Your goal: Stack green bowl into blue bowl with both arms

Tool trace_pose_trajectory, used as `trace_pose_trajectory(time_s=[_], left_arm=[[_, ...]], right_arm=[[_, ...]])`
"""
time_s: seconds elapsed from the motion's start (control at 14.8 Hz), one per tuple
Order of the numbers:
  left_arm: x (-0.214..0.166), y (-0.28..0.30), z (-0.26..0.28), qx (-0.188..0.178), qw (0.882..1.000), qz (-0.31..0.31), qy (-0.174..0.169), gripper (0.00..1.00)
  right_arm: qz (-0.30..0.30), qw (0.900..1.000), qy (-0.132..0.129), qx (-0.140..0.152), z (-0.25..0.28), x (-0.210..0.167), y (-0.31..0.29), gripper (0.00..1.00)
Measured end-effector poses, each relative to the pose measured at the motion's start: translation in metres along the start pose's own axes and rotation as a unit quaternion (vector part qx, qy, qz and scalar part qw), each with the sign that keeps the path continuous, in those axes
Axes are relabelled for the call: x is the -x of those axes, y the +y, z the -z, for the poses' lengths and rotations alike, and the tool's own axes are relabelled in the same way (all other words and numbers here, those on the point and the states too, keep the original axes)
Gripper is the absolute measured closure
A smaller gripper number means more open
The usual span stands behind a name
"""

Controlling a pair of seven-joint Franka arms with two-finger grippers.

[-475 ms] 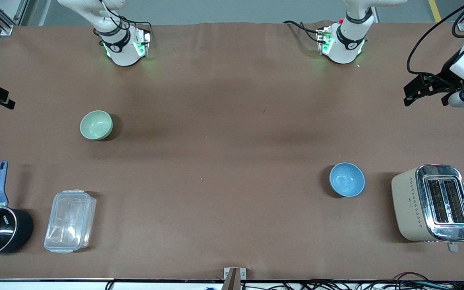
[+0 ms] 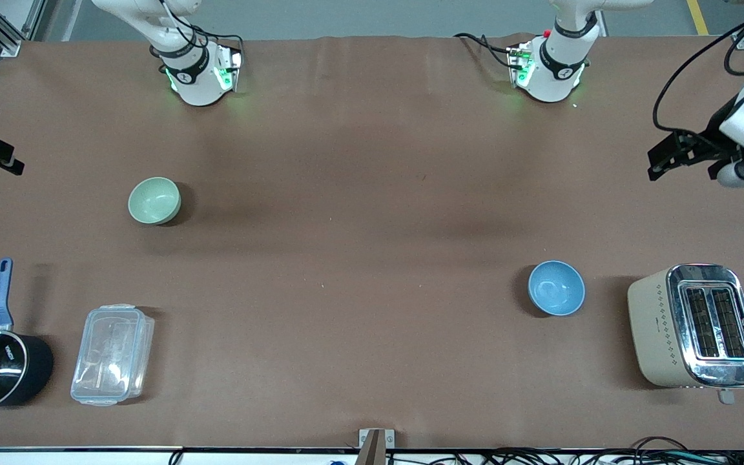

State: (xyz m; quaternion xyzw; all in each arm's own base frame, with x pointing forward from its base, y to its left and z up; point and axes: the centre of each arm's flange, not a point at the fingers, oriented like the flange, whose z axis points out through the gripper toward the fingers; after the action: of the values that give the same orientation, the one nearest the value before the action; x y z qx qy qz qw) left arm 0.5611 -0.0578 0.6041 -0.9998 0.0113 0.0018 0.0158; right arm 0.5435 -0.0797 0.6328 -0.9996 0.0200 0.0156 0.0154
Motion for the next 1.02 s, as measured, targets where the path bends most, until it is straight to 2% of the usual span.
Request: trace_pose_trajectory(time_s=[0.2,0.54,0.75,1.02], left_arm=[[-0.029,0.005,-0.060,-0.001,1.000,-0.003,-0.029,0.00],[-0.047,0.004,-0.177,0.002,1.000,0.000,-0.015,0.00],[-0.055,-0.007,-0.241,0.004,1.000,0.009,-0.024,0.00],[-0.071,-0.021,-0.315,0.008,1.000,0.022,-0.021,0.02]], right_arm=[[0.000,1.000,-0.002,0.000,-0.003,0.000,0.000,0.00],[0.003,1.000,-0.025,-0.004,-0.052,-0.003,0.012,0.00],[0.006,1.000,-0.020,-0.003,-0.098,-0.008,0.017,0.00],[0.016,1.000,-0.026,-0.004,-0.190,0.002,0.031,0.00]])
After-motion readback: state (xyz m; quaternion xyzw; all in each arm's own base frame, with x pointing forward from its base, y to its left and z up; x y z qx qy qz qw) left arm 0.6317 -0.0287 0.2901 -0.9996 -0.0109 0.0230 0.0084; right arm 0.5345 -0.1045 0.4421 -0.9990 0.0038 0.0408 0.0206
